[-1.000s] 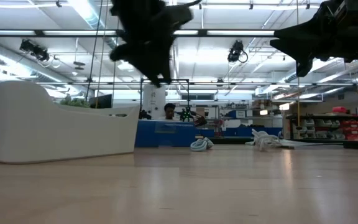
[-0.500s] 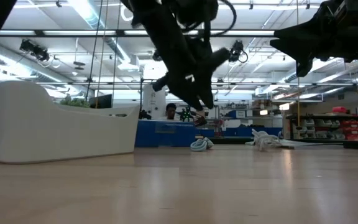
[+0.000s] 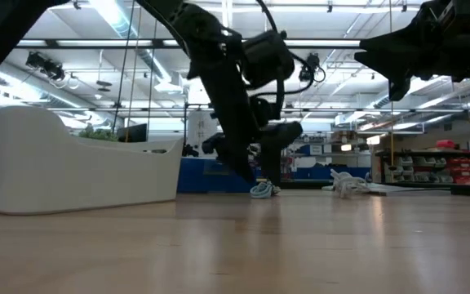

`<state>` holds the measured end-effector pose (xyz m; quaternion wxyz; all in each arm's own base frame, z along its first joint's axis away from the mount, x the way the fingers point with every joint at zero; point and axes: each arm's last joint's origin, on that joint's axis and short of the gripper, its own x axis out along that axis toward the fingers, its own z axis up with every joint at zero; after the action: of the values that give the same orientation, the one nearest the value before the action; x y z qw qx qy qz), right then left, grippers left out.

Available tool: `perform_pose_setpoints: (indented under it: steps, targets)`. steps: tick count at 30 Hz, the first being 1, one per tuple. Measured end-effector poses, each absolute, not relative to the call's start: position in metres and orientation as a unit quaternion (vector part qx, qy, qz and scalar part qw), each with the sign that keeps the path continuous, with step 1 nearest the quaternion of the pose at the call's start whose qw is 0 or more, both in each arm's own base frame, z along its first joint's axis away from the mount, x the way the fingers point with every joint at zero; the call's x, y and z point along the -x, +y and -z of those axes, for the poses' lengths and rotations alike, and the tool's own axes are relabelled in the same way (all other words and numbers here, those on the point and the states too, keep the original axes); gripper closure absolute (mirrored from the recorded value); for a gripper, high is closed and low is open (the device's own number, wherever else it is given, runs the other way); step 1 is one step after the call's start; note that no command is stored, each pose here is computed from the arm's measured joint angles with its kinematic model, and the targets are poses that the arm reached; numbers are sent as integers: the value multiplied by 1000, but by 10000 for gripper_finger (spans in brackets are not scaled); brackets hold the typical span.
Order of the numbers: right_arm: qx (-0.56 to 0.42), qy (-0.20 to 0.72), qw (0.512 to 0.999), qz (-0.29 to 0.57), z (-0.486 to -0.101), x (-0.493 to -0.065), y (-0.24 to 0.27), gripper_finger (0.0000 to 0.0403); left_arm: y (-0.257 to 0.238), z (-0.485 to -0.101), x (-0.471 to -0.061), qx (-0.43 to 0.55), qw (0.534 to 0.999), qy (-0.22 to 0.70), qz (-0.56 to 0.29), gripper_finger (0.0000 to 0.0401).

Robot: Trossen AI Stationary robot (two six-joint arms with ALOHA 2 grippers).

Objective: Pick and place USB-C Cables
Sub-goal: Put the blue charger cable into the white bin

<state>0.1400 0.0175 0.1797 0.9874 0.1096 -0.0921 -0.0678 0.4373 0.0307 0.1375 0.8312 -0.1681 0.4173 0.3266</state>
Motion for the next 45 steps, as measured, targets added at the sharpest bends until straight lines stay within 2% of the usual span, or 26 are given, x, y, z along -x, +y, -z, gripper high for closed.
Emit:
perform_pose_setpoints:
  steps: [4, 7, 15, 17, 19, 26, 29, 32, 40, 45]
  targets:
    - [-110, -92, 987, 68, -180, -140, 17, 289, 32, -128, -438, 163, 828, 427, -325, 163]
    - [-110, -92, 987, 68, -180, -140, 17, 289, 32, -128, -439, 157, 829, 427, -324, 199]
    - [-110, -92, 987, 68, -180, -140, 17, 289, 25, -142, -436, 134, 839, 433, -299, 339]
    - [-110, -92, 987, 68, -180, -140, 17, 289, 18, -156, -433, 129, 846, 432, -286, 377]
    - [-110, -92, 987, 68, -180, -140, 18, 289, 8, -176, -429, 124, 854, 425, -274, 392]
    - [-110, -92, 987, 68, -180, -140, 17, 289, -35, -251, -400, 125, 876, 396, -243, 395]
    - [-110, -92, 987, 68, -180, -140, 18, 289, -52, -266, -391, 125, 886, 388, -220, 395]
    - [-110, -92, 987, 68, -180, -140, 17, 289, -62, -260, -391, 125, 885, 395, -214, 367]
    - [-110, -92, 987, 68, -180, -140, 17, 289, -55, -214, -408, 118, 858, 442, -234, 236]
    - [-110, -92, 987, 68, -180, -140, 17, 289, -40, -186, -418, 125, 839, 478, -226, 187]
